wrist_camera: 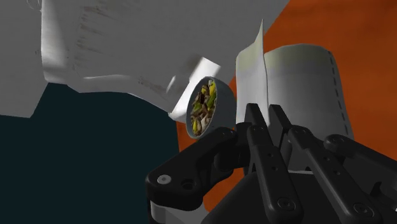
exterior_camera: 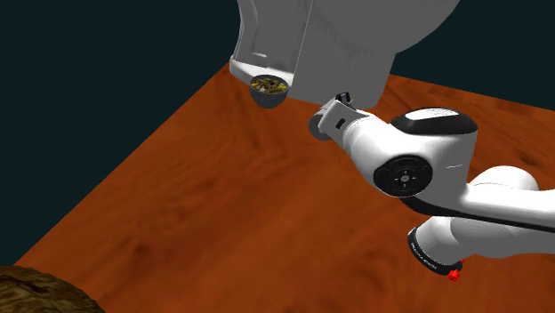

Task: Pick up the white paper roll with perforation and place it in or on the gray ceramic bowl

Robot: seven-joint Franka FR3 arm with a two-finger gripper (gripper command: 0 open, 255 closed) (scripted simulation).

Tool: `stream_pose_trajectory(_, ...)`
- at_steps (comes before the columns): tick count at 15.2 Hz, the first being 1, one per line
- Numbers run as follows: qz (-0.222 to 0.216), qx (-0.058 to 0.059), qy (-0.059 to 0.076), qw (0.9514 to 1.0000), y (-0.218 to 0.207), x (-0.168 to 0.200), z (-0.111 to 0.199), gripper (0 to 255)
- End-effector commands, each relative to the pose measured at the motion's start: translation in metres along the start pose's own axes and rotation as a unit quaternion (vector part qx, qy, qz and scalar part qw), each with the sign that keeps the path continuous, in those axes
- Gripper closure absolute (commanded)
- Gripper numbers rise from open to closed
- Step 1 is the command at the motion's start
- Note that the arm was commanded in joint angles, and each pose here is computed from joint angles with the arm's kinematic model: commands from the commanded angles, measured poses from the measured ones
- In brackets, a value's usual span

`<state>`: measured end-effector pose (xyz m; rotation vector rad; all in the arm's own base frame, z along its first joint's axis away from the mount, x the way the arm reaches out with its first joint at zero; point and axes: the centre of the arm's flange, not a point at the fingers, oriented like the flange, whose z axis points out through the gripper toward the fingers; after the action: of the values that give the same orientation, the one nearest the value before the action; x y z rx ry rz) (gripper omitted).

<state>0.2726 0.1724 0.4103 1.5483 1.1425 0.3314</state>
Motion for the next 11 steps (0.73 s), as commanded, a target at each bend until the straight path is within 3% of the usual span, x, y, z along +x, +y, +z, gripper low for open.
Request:
stream_pose_trajectory(1,0.0,0.0,0.0,1.0,0.01,-0.006,-0.004,255)
stream_pose_trajectory(6,0.0,0.0,0.0,1.0,0.032,-0.015,-0.012,255)
stream_pose_trajectory(11,0.0,0.0,0.0,1.0,0.069,0.006,0.038,255)
